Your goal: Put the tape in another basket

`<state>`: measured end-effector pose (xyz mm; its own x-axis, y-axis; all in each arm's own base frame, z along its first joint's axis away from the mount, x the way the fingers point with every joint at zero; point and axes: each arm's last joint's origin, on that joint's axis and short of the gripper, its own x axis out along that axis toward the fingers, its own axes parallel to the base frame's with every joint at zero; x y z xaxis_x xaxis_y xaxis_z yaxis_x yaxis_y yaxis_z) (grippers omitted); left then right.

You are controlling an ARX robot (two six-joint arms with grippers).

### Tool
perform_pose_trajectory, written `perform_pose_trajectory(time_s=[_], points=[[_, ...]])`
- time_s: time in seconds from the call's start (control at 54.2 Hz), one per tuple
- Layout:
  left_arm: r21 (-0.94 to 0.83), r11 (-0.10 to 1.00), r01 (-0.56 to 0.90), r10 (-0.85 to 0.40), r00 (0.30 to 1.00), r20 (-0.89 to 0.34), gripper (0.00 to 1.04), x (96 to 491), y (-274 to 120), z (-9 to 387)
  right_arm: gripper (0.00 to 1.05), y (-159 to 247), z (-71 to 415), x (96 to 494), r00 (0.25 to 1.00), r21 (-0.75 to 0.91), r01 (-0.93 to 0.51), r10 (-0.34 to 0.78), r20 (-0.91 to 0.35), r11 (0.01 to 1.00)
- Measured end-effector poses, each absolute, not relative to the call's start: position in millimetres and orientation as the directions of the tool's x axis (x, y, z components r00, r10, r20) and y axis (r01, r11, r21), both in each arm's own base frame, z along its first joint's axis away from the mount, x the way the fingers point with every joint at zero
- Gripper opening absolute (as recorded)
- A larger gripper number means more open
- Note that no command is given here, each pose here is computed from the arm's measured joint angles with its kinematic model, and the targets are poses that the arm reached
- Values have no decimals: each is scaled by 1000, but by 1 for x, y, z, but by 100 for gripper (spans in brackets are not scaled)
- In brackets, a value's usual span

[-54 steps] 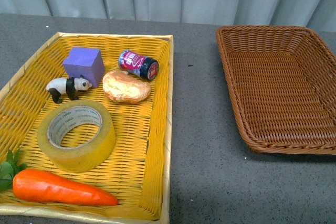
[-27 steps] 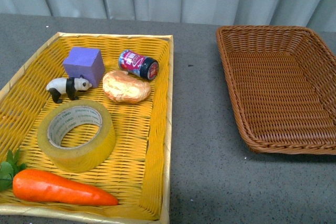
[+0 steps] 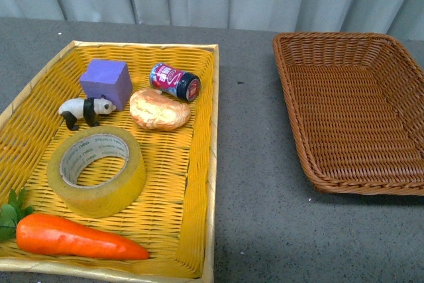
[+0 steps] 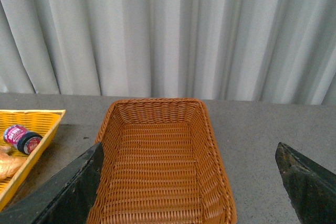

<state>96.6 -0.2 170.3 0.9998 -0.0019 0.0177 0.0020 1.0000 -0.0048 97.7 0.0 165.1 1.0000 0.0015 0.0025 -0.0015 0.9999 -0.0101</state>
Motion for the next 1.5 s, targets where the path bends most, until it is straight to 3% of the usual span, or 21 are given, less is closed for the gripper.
perform_pose_trajectory(time_s=[0.886, 0.997, 1.33, 1.496], points=[[-5, 1000, 2, -2, 1000, 15, 98, 97, 0, 170, 96, 0, 165, 98, 1000, -10, -2, 2, 2, 1000], [-105, 994, 10, -37, 968, -250, 98, 104, 0, 163, 96, 0, 165, 98, 1000, -10, -2, 2, 3, 1000], [-192, 981, 11, -84, 923, -376, 98, 177, -1, 165, 96, 0, 165, 98, 1000, -10, -1, 2, 3, 1000], [-220, 975, -33, -100, 818, -566, 98, 227, 3, 135, 96, 0, 165, 98, 1000, -10, -1, 2, 3, 1000]])
